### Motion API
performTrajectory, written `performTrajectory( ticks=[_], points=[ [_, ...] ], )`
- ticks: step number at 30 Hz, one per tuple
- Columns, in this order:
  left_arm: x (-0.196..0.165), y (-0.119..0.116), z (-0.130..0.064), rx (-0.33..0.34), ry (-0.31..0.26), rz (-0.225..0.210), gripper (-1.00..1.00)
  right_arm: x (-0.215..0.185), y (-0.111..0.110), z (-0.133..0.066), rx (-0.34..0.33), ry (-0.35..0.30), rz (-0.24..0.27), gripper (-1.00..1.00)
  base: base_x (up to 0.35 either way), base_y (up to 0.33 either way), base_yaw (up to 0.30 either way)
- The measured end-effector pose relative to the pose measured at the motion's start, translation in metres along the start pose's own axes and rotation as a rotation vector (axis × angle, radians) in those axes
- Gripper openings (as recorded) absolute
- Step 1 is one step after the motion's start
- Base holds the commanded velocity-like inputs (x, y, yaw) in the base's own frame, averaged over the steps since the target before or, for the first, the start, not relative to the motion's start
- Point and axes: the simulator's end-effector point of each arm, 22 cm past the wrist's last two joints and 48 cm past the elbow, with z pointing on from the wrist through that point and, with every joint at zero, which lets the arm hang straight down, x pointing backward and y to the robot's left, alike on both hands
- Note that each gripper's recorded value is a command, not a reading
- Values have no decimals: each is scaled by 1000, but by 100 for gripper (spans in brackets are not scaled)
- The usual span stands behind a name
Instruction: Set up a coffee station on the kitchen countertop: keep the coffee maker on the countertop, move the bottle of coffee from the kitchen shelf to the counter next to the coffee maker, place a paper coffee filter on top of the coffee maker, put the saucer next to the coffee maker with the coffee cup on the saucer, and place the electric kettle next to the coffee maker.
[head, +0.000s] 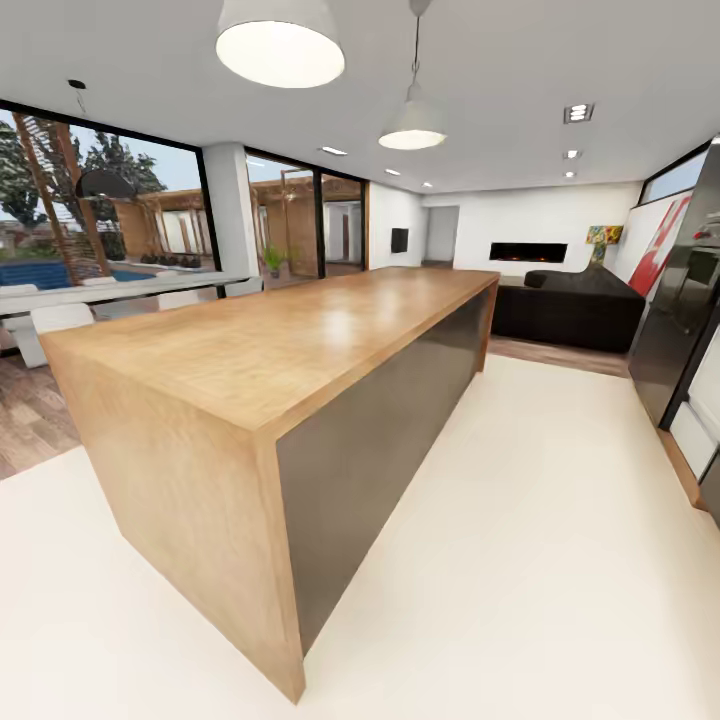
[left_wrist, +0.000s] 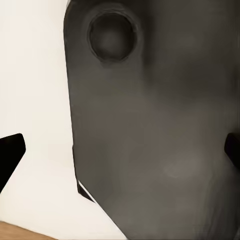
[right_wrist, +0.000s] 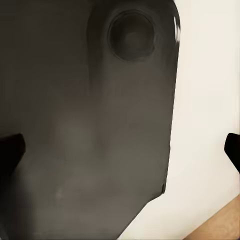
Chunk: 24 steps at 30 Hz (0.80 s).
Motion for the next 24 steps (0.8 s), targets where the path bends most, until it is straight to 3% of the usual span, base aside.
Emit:
performTrajectory(
  ticks=[11,24],
  points=[
    [-2,-4,0,6,-6,-4,100,-28,35,-2,-53,-60,1,100,0,0,-12],
    [-2,-6,0,8,-5,-12,100,-53,35,-4,-56,-116,4,100,0,0,-265]
  ],
)
